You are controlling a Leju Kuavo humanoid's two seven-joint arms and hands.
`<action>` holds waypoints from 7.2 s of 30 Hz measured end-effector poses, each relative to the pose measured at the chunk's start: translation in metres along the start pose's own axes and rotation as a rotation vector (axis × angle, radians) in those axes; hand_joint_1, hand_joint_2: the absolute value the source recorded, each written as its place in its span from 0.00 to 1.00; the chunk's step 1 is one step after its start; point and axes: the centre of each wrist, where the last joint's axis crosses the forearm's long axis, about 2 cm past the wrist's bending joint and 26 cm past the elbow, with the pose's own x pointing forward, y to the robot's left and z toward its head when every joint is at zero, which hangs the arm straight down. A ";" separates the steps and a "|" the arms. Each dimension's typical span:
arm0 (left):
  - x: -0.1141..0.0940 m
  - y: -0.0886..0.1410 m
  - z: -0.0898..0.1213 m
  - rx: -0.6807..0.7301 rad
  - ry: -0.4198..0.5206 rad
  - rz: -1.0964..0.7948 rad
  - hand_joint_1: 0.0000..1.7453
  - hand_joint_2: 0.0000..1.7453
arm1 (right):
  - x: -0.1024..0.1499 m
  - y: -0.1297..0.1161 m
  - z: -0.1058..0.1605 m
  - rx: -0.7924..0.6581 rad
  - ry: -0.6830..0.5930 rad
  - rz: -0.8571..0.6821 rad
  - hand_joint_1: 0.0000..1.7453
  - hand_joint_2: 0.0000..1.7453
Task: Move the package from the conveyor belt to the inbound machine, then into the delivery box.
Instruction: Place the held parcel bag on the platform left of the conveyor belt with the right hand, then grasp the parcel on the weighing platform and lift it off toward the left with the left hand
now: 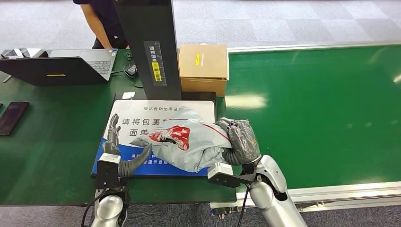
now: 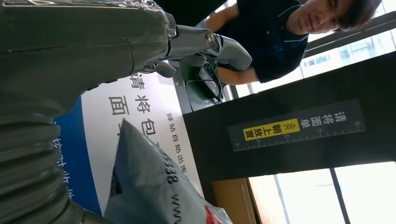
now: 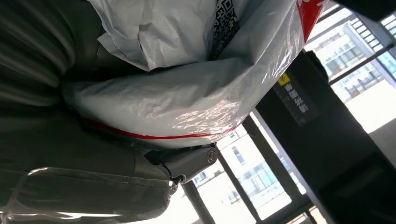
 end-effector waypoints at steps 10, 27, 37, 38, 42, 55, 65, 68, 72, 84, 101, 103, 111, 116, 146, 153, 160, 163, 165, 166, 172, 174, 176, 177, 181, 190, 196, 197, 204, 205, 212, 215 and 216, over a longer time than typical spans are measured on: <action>0.000 0.001 0.008 0.008 0.021 -0.022 0.00 1.00 | -0.006 0.020 -0.010 0.087 0.004 0.022 0.98 1.00; -0.004 0.007 0.023 0.019 0.041 -0.052 0.00 1.00 | -0.037 0.058 0.009 0.241 0.125 0.190 0.97 1.00; -0.004 0.009 0.029 0.013 0.038 -0.077 0.00 1.00 | -0.054 0.079 0.017 0.263 0.186 0.245 0.98 1.00; -0.004 0.008 0.029 0.010 0.037 -0.079 0.00 1.00 | -0.055 0.081 0.017 0.256 0.190 0.257 0.98 1.00; -0.002 0.006 0.029 -0.004 0.038 -0.083 0.00 1.00 | -0.056 0.086 0.016 0.242 0.208 0.272 0.98 1.00; 0.005 0.001 0.011 -0.053 0.010 -0.088 0.00 1.00 | -0.052 0.087 -0.006 0.158 0.185 0.232 0.91 1.00; 0.008 0.000 0.007 -0.070 0.007 -0.096 0.00 1.00 | -0.042 0.091 -0.016 0.173 0.105 0.155 0.96 1.00; 0.008 -0.001 0.009 -0.071 0.012 -0.096 0.00 1.00 | -0.041 0.093 -0.016 0.204 0.080 0.119 0.96 1.00; 0.009 0.000 0.012 -0.069 0.010 -0.101 0.00 1.00 | -0.039 0.097 -0.016 0.265 0.059 0.063 0.91 1.00; 0.016 0.005 0.022 -0.050 0.009 -0.113 0.00 1.00 | -0.039 0.100 -0.021 0.306 0.164 0.153 0.00 0.25; 0.019 0.009 0.033 -0.030 0.020 -0.125 0.00 1.00 | -0.050 0.091 -0.019 0.144 0.280 -0.087 0.00 0.00; 0.018 0.010 0.033 -0.028 0.019 -0.122 0.00 1.00 | -0.049 0.090 -0.015 0.125 0.288 -0.247 0.00 0.00; 0.017 0.012 0.033 -0.038 0.005 -0.109 0.00 1.00 | -0.030 0.076 0.005 0.002 0.228 -0.729 0.00 0.00; 0.017 0.013 0.033 -0.038 0.002 -0.108 0.00 1.00 | -0.021 0.060 0.013 -0.049 0.181 -0.794 0.00 0.00; 0.030 0.030 -0.006 -0.476 -0.163 -0.193 0.00 1.00 | -0.015 -0.028 0.054 -0.411 0.101 -0.567 0.00 1.00; 0.024 0.045 -0.009 -0.634 -0.144 -0.288 0.00 1.00 | -0.017 -0.031 0.061 -0.412 0.122 -0.558 0.00 1.00; 0.013 0.052 -0.028 -0.725 -0.102 -0.378 0.00 1.00 | -0.018 -0.029 0.064 -0.408 0.137 -0.558 0.00 1.00; 0.004 0.052 -0.036 -0.751 -0.078 -0.396 0.00 1.00 | -0.018 -0.028 0.065 -0.410 0.145 -0.556 0.00 1.00; -0.002 0.051 -0.042 -0.770 -0.059 -0.407 0.00 1.00 | -0.018 -0.028 0.067 -0.414 0.154 -0.552 0.00 1.00; -0.006 0.051 -0.045 -0.779 -0.050 -0.410 0.00 1.00 | -0.018 -0.027 0.069 -0.414 0.159 -0.551 0.00 1.00; -0.030 0.056 -0.062 -0.824 0.022 -0.418 0.00 1.00 | -0.017 -0.024 0.077 -0.424 0.166 -0.554 0.00 1.00; -0.039 0.058 -0.066 -0.844 0.053 -0.428 0.00 1.00 | -0.018 -0.023 0.079 -0.429 0.165 -0.552 0.00 1.00; -0.048 0.060 -0.072 -0.868 0.087 -0.443 0.00 1.00 | -0.020 -0.023 0.081 -0.431 0.167 -0.550 0.00 1.00; -0.052 0.060 -0.075 -0.878 0.101 -0.451 0.00 1.00 | -0.020 -0.022 0.081 -0.432 0.168 -0.549 0.00 1.00; -0.064 0.066 -0.083 -0.913 0.163 -0.477 0.00 1.00 | -0.022 -0.021 0.083 -0.429 0.174 -0.548 0.00 1.00; -0.078 0.079 -0.090 -0.964 0.254 -0.508 1.00 1.00 | -0.025 -0.019 0.079 -0.415 0.180 -0.549 0.00 1.00; -0.082 0.087 -0.094 -0.943 0.249 -0.490 1.00 1.00 | -0.026 -0.020 0.081 -0.407 0.185 -0.542 0.00 1.00; -0.082 0.088 -0.093 -0.934 0.246 -0.482 1.00 1.00 | -0.027 -0.020 0.082 -0.405 0.186 -0.542 0.00 1.00; -0.085 0.095 -0.084 -0.870 0.227 -0.398 1.00 1.00 | -0.028 -0.020 0.083 -0.407 0.193 -0.534 0.00 1.00; -0.084 0.095 -0.082 -0.859 0.221 -0.383 1.00 1.00 | -0.028 -0.020 0.083 -0.408 0.196 -0.535 0.00 1.00; -0.077 0.094 -0.056 -0.756 0.156 -0.269 1.00 1.00 | -0.025 -0.019 0.091 -0.402 0.217 -0.540 0.00 1.00; -0.069 0.095 -0.046 -0.676 0.113 -0.196 1.00 1.00 | -0.023 -0.019 0.095 -0.396 0.220 -0.538 0.00 1.00; -0.065 0.096 -0.045 -0.638 0.093 -0.166 1.00 1.00 | -0.023 -0.019 0.096 -0.393 0.221 -0.537 0.00 1.00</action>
